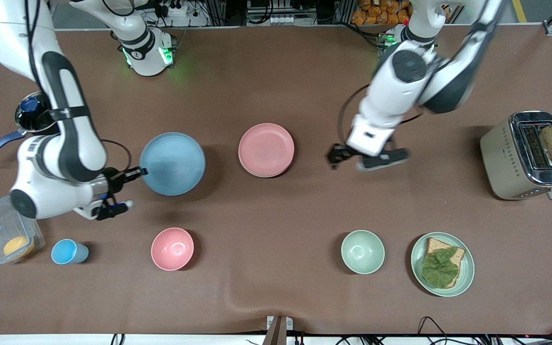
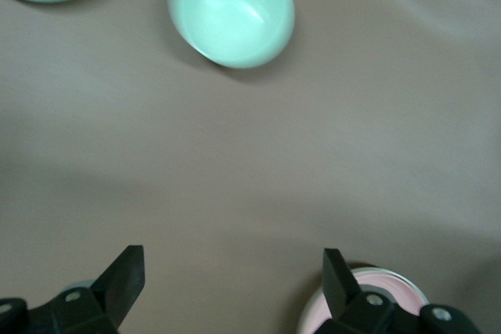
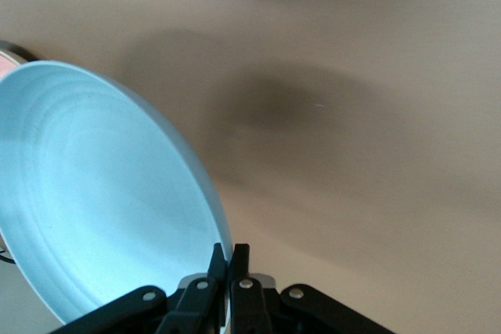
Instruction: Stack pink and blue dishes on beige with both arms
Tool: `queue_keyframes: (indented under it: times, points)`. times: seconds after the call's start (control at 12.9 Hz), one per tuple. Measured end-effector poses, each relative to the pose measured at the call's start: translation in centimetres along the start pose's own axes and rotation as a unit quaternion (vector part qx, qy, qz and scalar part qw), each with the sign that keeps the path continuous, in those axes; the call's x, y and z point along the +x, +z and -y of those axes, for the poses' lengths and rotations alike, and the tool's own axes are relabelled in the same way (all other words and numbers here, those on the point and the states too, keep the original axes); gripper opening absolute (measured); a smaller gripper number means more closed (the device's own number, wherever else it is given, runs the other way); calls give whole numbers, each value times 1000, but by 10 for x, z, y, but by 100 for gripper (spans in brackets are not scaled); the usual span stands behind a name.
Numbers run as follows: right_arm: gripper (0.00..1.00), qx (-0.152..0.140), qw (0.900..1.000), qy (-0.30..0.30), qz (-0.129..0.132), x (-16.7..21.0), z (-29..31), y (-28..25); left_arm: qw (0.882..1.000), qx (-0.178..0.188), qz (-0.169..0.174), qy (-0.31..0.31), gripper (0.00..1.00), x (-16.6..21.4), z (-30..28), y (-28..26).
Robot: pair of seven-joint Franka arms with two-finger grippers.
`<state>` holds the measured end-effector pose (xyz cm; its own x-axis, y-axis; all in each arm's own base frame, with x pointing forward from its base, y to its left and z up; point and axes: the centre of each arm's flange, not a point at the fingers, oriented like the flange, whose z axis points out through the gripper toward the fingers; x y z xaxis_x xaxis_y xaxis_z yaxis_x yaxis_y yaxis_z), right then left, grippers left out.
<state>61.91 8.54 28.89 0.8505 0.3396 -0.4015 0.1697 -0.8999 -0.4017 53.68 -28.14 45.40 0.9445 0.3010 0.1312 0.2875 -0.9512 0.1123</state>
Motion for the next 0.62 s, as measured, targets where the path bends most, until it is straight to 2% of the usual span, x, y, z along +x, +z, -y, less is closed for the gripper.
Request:
queue_keyframes:
  times: [0.23,0.39,0.62]
  points:
    - [4,2,1000,-14,13,10,53,20,999,42,15,27,100,47,43,-63]
    - [4,13,1000,-17,21,16,94,36,998,49,15,37,100,73,71,-90]
    - [4,22,999,-17,41,23,152,70,997,57,12,46,100,85,95,-119]
